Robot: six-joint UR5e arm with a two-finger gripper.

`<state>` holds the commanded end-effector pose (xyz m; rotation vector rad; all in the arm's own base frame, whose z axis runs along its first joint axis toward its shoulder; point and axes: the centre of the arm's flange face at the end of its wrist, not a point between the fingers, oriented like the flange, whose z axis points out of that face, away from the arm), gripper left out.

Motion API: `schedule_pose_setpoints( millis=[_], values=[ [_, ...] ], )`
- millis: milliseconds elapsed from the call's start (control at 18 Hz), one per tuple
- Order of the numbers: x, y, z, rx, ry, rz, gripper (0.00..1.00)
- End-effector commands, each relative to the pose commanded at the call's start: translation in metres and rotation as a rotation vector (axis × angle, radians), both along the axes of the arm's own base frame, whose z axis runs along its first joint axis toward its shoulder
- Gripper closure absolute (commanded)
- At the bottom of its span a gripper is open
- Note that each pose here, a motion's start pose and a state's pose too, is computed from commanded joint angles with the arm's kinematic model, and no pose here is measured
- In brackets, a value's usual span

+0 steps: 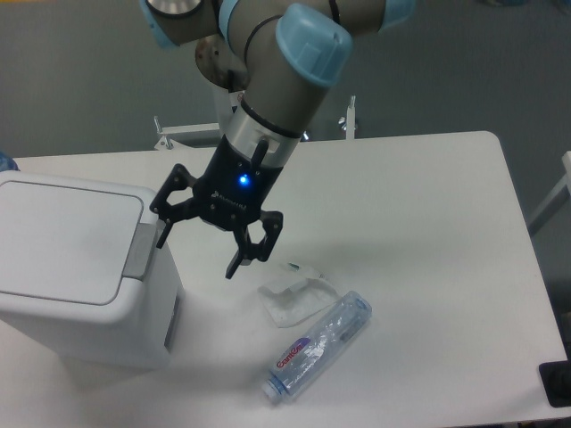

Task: Open the trash can
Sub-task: 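Push the gripper against the lid edge to flip the lid open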

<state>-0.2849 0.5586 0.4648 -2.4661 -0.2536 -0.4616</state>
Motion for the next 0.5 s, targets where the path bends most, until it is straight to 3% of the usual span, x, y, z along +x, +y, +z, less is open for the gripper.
schedule_pose_setpoints(
  millis=[500],
  values=[
    [0.003, 0.007, -0.017, -0.034, -0.003, -0.009, 0.00]
  ],
)
